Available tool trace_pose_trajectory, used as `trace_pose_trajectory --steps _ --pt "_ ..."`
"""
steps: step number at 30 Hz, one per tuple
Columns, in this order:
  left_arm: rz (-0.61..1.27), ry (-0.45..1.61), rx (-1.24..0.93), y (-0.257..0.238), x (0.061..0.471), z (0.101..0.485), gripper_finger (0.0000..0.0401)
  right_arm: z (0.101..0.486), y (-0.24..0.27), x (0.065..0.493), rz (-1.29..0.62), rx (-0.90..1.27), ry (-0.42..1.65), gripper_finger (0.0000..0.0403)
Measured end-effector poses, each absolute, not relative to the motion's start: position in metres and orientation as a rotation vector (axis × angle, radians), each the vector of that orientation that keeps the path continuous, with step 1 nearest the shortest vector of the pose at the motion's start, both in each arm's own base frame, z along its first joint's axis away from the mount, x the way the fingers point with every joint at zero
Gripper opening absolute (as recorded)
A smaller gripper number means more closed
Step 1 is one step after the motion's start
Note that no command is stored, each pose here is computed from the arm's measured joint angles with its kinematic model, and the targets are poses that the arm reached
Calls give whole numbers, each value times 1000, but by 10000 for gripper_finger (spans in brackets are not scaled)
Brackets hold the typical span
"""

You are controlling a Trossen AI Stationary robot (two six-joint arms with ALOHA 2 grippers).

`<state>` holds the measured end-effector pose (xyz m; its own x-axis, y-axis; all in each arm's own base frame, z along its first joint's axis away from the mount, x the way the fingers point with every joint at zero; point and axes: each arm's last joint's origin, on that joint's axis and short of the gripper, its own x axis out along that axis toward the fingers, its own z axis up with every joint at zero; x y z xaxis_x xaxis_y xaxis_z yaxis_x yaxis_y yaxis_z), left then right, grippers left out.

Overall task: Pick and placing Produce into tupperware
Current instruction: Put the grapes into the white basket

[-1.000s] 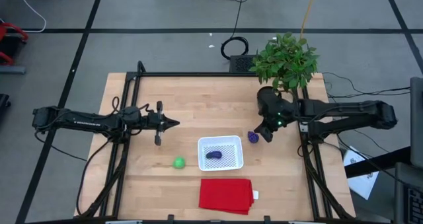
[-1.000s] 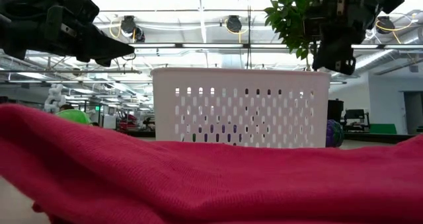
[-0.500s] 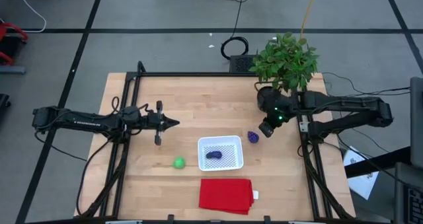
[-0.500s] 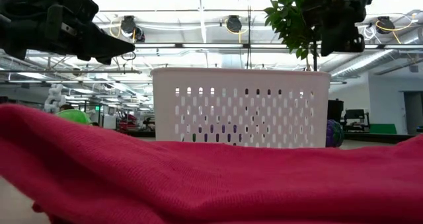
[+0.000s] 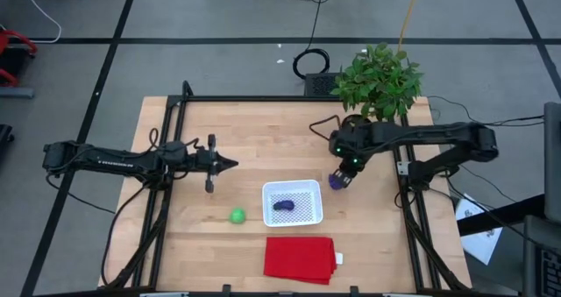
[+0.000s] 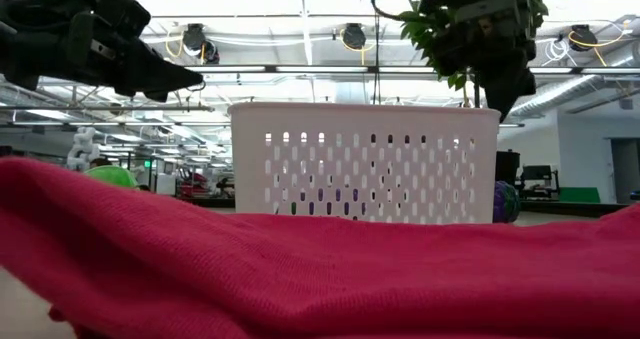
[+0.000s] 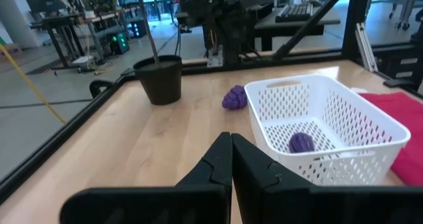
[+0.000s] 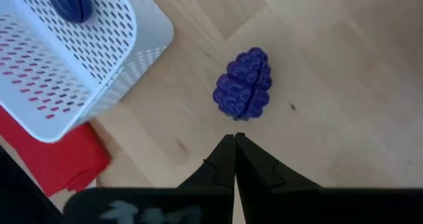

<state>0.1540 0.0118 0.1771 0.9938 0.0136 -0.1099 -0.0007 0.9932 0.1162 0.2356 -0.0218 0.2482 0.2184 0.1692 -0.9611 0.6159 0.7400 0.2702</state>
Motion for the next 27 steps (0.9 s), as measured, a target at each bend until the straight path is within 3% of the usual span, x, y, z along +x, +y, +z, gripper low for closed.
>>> trace_pose_trajectory --steps 8,11,27 --pt "7 118 113 12 154 176 3 251 -23 252 -363 883 1192 0" --pt "7 118 115 12 154 176 3 252 -23 255 -324 854 1154 0" --pt "7 118 113 12 154 176 3 223 -22 239 -464 873 1269 0"
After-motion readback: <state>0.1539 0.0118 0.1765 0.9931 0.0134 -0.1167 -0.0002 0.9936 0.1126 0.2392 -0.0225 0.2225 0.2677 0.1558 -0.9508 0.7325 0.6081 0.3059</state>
